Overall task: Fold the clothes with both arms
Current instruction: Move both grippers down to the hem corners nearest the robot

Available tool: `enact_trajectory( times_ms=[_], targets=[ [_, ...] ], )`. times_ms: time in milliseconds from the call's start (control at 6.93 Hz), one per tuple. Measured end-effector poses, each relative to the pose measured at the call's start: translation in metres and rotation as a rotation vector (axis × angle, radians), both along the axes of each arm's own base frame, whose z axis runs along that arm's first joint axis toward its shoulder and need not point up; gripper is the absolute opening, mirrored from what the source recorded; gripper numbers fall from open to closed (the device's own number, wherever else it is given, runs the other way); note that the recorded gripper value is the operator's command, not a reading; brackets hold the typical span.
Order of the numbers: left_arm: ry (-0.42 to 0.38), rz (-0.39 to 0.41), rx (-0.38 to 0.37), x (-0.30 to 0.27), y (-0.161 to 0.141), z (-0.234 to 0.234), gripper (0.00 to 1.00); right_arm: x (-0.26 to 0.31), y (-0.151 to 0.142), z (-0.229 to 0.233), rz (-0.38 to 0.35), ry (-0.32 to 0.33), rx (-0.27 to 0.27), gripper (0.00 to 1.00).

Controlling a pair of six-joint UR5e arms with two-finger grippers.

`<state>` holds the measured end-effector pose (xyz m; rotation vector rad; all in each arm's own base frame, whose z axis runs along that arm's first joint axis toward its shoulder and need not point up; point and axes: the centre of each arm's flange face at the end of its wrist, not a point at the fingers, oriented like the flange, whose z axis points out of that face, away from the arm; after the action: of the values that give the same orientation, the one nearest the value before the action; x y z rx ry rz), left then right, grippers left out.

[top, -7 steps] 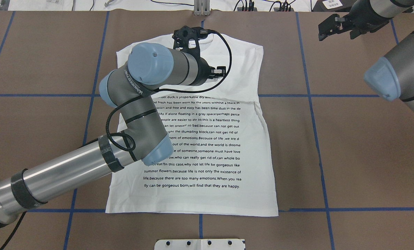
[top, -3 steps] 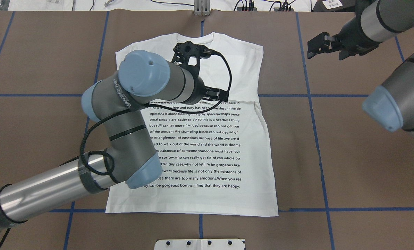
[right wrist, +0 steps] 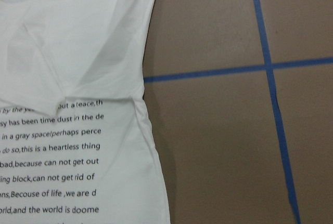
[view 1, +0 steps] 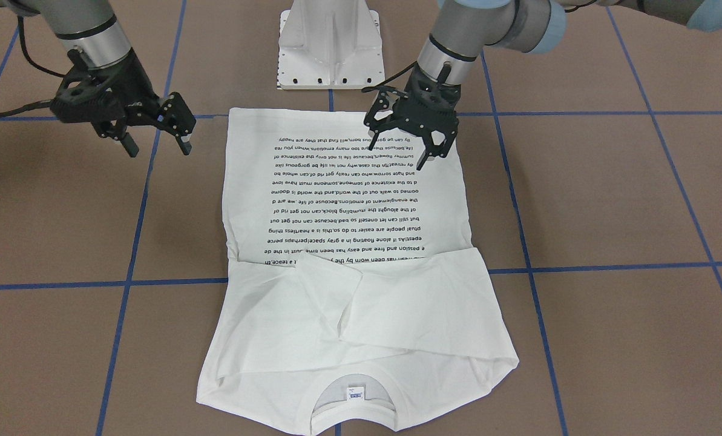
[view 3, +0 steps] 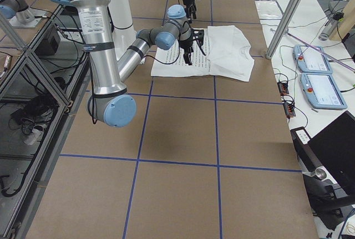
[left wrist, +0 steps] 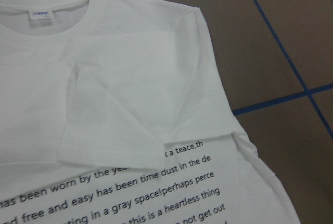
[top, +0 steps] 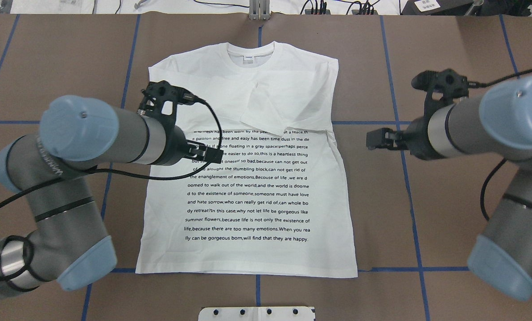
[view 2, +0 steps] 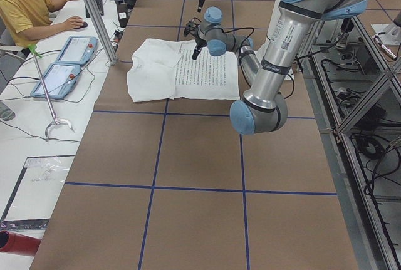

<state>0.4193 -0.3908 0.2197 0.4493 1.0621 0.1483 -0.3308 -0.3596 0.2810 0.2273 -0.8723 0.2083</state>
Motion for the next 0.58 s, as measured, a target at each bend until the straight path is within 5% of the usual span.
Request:
enact_trajectory(
  times_ms=[289,577],
  targets=[
    [-0.009,-0.001,-0.055,-0.021,0.063,0.08,1.0,-0.038,0.1,0.009,0.02,0.013,-0.017,1.0],
    [-0.045,-0.012,-0.13,0.004,0.133,0.127,0.99,-0.051,0.141,0.022,0.015,0.04,-0.015,1.0]
  ],
)
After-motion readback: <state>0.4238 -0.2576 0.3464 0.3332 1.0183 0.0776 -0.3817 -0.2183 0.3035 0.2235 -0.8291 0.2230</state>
